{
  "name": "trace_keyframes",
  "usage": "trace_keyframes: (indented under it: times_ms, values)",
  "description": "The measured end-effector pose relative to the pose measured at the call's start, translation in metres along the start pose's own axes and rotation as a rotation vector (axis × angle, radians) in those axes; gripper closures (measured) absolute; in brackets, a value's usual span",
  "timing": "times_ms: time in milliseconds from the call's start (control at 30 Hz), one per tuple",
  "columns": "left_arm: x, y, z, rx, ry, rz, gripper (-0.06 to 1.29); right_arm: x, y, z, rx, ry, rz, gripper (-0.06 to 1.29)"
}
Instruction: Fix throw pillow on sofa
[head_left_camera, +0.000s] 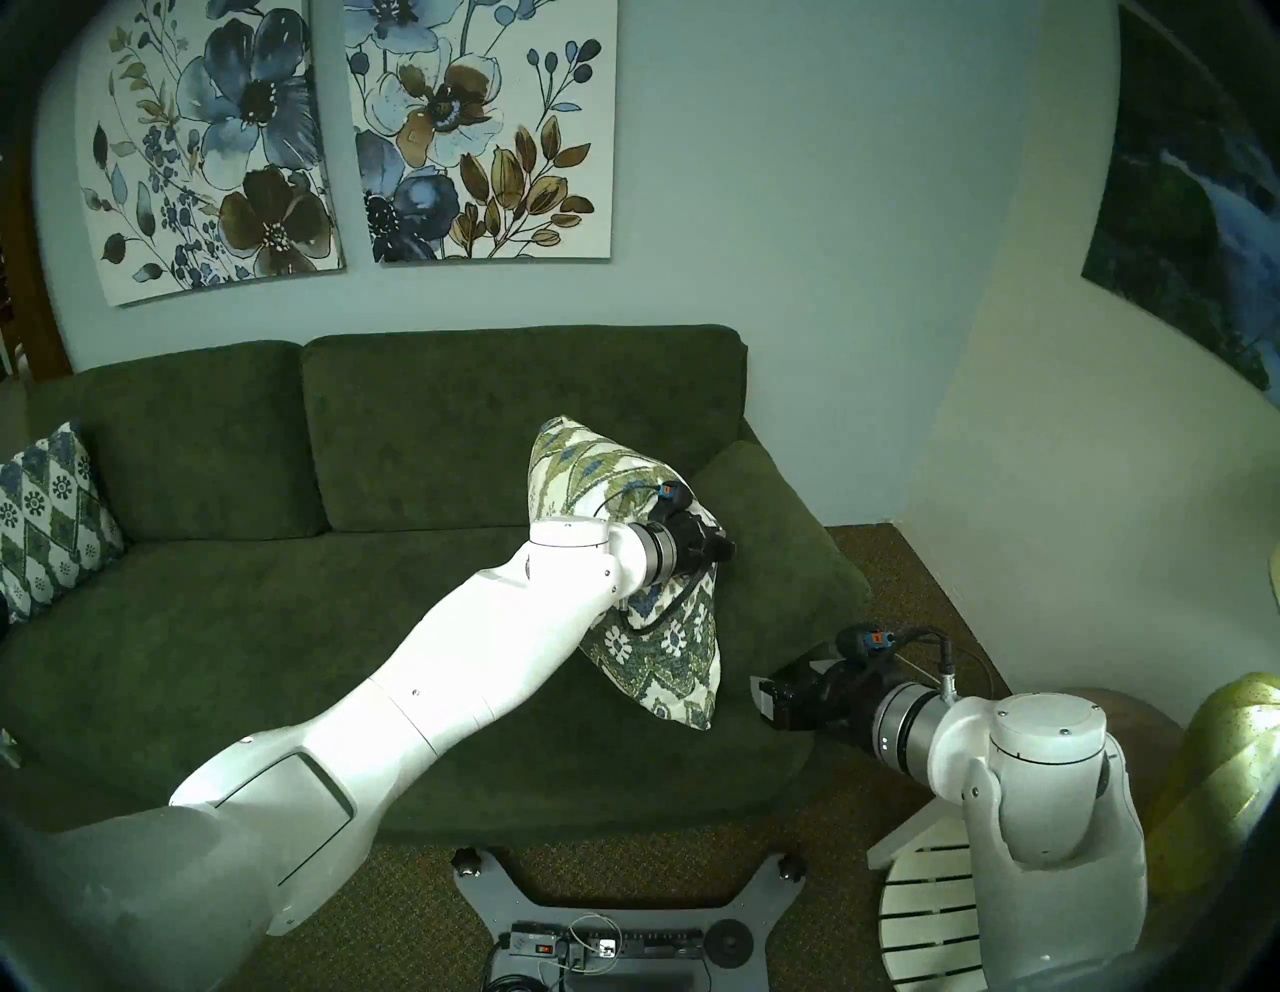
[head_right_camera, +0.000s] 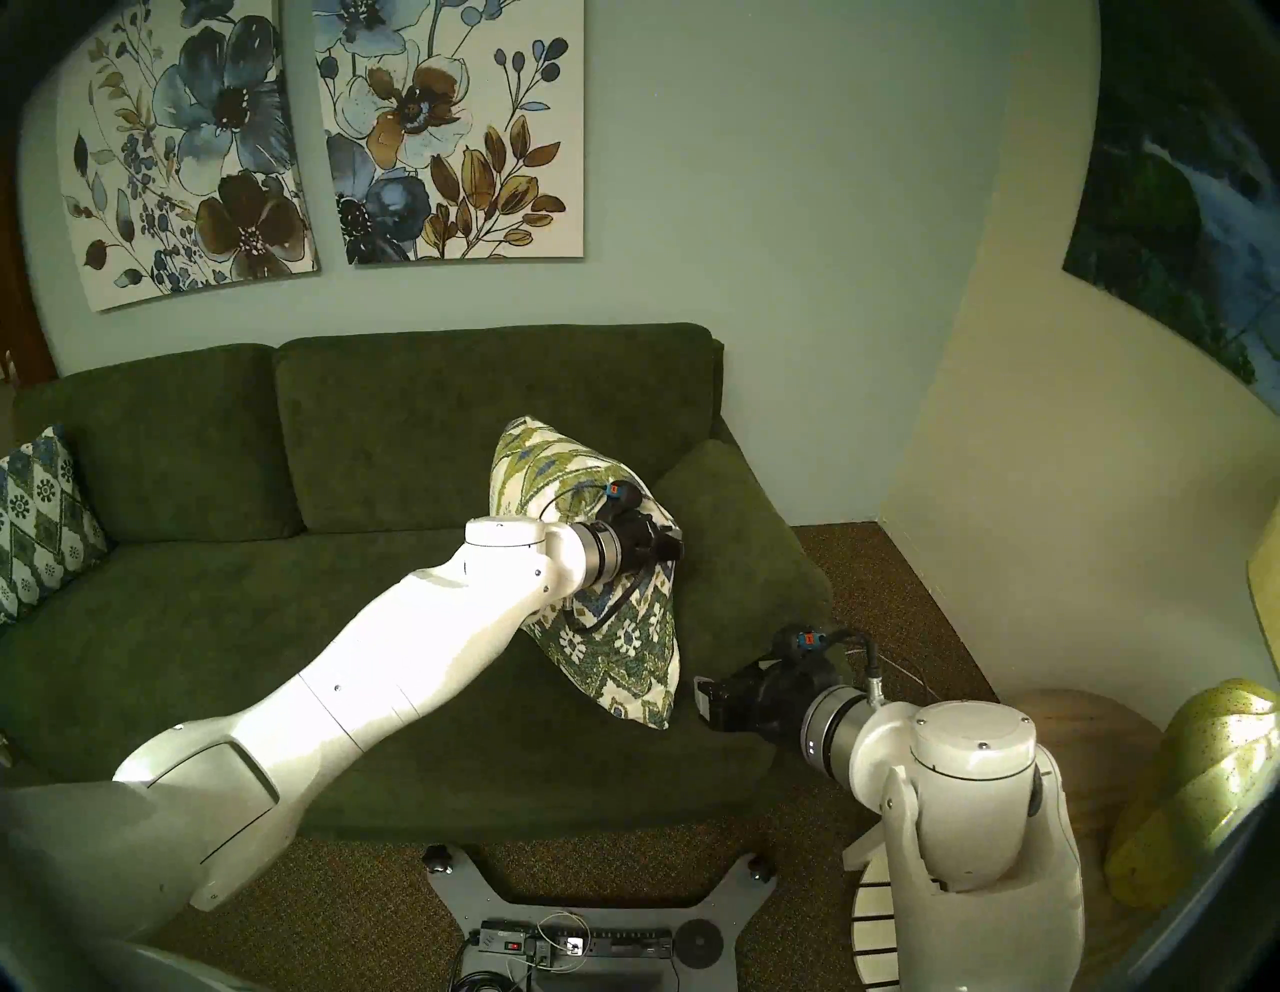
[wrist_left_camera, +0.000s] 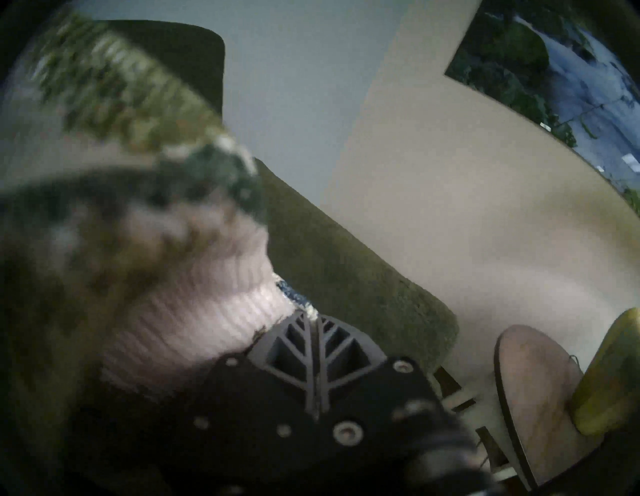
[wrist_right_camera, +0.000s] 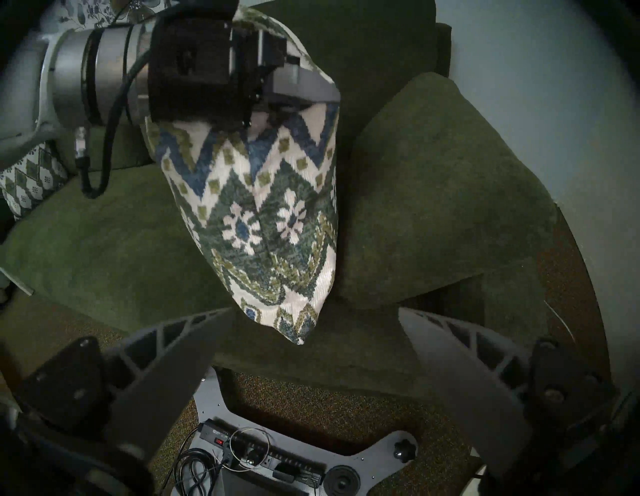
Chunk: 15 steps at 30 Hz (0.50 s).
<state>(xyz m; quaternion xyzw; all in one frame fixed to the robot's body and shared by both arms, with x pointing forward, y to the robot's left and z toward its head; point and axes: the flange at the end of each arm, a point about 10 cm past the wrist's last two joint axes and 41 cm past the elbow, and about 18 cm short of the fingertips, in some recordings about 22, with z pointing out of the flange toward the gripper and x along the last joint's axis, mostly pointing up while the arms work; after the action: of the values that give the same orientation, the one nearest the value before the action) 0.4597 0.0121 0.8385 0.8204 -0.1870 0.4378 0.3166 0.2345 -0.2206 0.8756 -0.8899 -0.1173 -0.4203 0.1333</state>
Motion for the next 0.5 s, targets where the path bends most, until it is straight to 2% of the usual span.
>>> trace_keyframes:
  times_ms: [300,400,500]
  values:
    - [-0.021,0.018,-0.003,-0.046,-0.043,0.024,1.25,-0.022,0.005,-0.020,0.015,-0.038,0.034,-0.01]
    - [-0.025,0.024,-0.001,-0.054,-0.046,0.029,1.25,-0.029,0.006,-0.025,0.024,-0.042,0.044,-0.01]
    - [-0.024,0.038,0.002,-0.081,-0.039,0.035,1.25,-0.037,0.006,-0.030,0.035,-0.042,0.052,-0.01]
